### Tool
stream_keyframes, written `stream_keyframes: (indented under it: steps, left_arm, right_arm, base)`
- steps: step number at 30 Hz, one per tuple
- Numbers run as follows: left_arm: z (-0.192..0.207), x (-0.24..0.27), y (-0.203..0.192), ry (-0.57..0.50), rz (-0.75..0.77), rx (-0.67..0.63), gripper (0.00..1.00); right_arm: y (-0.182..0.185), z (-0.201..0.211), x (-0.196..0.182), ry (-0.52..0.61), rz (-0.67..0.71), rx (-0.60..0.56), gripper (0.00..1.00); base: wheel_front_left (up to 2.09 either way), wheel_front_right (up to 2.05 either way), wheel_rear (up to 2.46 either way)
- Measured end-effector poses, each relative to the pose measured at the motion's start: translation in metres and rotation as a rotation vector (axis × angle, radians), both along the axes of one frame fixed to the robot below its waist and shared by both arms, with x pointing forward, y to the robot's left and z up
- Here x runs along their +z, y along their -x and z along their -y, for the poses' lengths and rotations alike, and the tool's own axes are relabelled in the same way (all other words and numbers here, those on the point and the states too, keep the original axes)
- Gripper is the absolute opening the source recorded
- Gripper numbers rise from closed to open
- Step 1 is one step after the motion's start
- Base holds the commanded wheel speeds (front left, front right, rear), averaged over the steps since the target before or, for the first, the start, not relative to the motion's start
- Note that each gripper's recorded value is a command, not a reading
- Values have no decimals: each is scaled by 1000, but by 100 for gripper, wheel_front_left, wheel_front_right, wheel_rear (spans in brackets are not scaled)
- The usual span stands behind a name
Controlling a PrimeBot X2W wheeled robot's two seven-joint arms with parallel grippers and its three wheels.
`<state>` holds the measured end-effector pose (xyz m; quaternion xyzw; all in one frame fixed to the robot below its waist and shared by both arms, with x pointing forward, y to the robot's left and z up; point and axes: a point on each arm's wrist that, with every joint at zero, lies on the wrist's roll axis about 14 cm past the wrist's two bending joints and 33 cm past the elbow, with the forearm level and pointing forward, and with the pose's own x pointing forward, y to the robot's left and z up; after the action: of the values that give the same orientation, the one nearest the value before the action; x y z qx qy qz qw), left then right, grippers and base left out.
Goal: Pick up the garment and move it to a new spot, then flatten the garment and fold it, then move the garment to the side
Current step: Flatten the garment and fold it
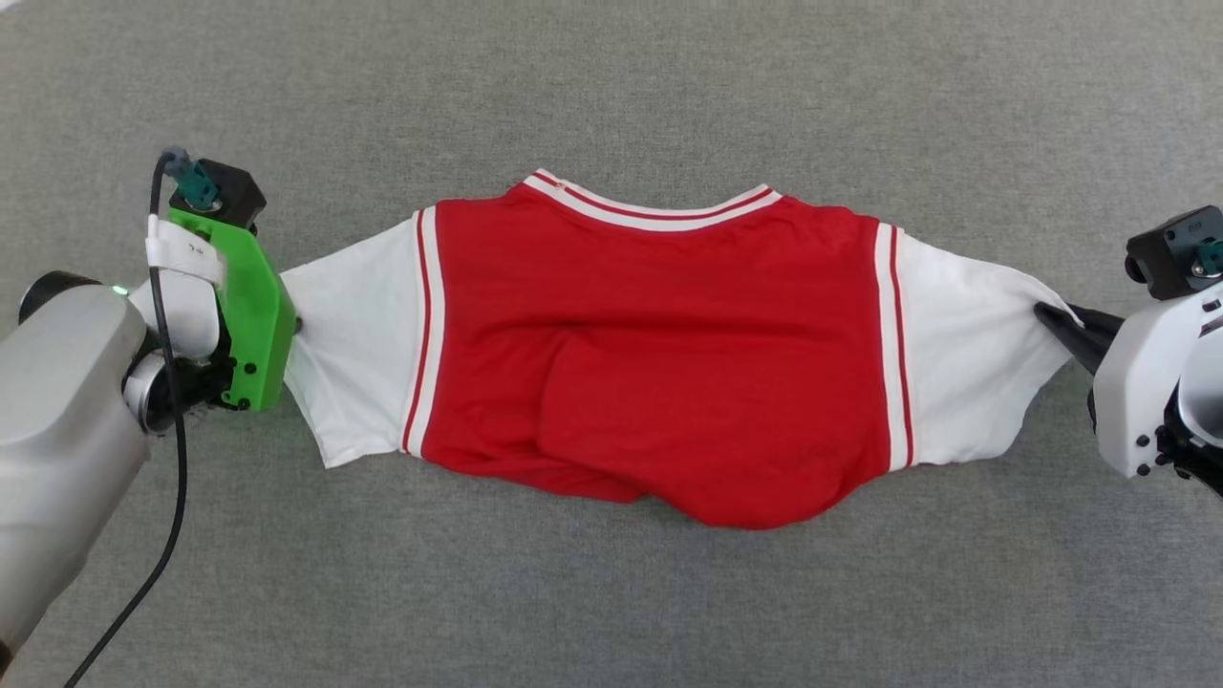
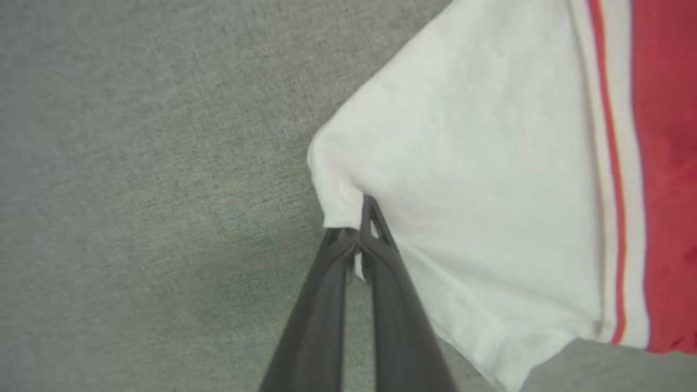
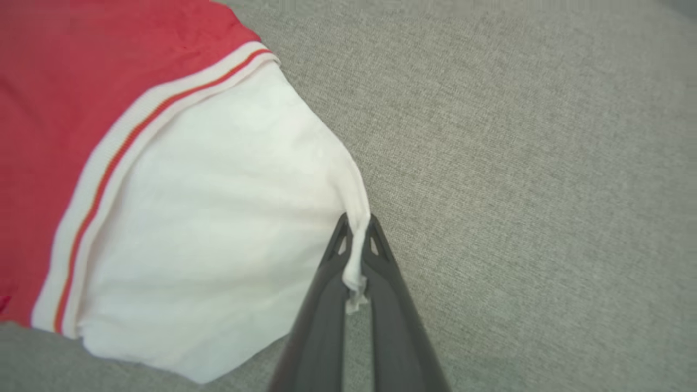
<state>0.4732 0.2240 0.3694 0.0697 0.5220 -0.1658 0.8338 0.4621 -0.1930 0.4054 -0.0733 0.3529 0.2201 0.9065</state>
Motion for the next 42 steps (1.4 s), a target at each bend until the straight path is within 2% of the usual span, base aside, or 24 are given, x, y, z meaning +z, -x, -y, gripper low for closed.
stream_keyframes:
  steps: [4, 11, 16, 23, 34, 42]
  left_arm:
    - [14, 25, -9, 30, 129, -62, 0]
    - [20, 110, -33, 60, 447, -143, 0]
    - [36, 179, -38, 78, 686, -239, 0]
    - [43, 271, -39, 72, 979, -278, 0]
    - [67, 366, -35, 115, 1262, -299, 0]
    - [91, 398, -57, 153, 1342, -328, 0]
  right_arm:
    - [-6, -1, 18, -25, 65, -10, 0]
    - [-17, 2, 67, -58, 229, -26, 0]
    - [-26, 7, 113, -77, 375, -39, 0]
    - [-33, 10, 187, -95, 587, -37, 0]
    - [-36, 9, 294, -101, 879, -24, 0]
    - [-58, -9, 327, -107, 966, 6, 0]
  base:
    - [0, 0, 0]
    - [0, 0, 0]
    - [0, 0, 0]
    - [0, 0, 0]
    - [0, 0, 0]
    - [0, 0, 0]
